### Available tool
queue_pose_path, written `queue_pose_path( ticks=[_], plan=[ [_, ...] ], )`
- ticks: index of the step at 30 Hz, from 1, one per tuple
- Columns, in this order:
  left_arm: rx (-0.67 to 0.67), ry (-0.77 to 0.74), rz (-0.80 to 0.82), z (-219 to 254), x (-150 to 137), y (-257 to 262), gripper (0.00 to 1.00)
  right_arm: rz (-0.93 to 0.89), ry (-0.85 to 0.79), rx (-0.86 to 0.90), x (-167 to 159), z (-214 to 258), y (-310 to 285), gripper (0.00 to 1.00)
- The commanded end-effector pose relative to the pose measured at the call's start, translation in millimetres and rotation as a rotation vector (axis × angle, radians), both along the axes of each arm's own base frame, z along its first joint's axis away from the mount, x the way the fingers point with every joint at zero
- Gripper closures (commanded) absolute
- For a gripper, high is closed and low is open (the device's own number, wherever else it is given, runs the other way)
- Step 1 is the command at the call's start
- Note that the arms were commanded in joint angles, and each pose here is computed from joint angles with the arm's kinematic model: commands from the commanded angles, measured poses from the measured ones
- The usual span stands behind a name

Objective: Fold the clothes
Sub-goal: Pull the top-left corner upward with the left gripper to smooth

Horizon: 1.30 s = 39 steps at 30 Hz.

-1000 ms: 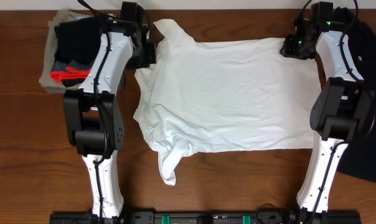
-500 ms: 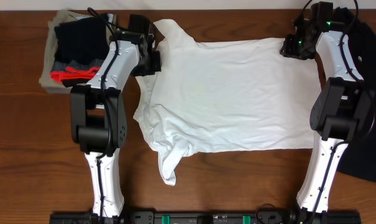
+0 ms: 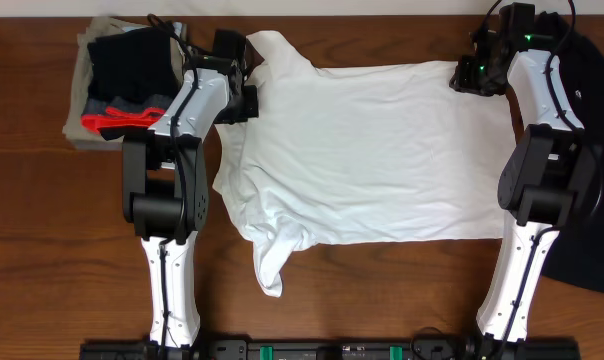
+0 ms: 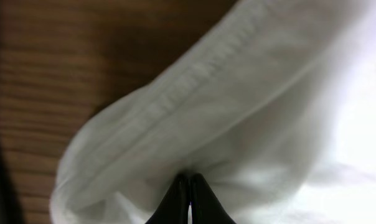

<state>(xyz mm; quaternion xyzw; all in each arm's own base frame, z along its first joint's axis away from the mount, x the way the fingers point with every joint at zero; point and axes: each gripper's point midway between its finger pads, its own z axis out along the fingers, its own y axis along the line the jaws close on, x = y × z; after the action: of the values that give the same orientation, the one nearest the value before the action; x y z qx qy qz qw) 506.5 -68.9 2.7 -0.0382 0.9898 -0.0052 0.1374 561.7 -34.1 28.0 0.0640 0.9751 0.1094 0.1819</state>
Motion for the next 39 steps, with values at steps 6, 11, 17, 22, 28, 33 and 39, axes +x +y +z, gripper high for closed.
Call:
queue_pose_path(
  ticks=[6, 11, 17, 22, 28, 33, 39],
  plan=[
    [0.201, -0.088, 0.04, -15.4, 24.3, 37.6, 0.94, 0.002, -0.044, 0.003, 6.9, 20.8, 4.8, 0.67],
    [0.2, -0.104, 0.03, -14.0, 28.1, 35.8, 0.93, -0.002, -0.042, -0.009, 6.7, 20.3, 2.8, 0.67],
    [0.144, -0.106, -0.008, 8.3, 26.3, 14.9, 0.93, 0.002, -0.043, -0.01, 6.8, 20.3, 2.7, 0.66],
    [-0.054, -0.16, -0.1, 58.6, 36.5, -30.8, 0.77, 0.012, -0.044, -0.01, 6.5, 20.3, 3.6, 0.53],
    [-0.097, -0.232, -0.136, 107.4, 50.6, -51.7, 0.68, 0.084, -0.045, 0.028, 2.7, 23.3, 15.1, 0.37],
    [-0.108, -0.299, -0.148, 127.7, 62.2, -60.9, 0.67, 0.125, -0.051, 0.01, 1.9, 45.6, 15.1, 0.36],
    [-0.109, -0.312, -0.15, 108.2, 74.8, -64.2, 0.67, 0.13, -0.101, -0.066, 10.2, 82.6, 4.2, 0.36]
  ],
)
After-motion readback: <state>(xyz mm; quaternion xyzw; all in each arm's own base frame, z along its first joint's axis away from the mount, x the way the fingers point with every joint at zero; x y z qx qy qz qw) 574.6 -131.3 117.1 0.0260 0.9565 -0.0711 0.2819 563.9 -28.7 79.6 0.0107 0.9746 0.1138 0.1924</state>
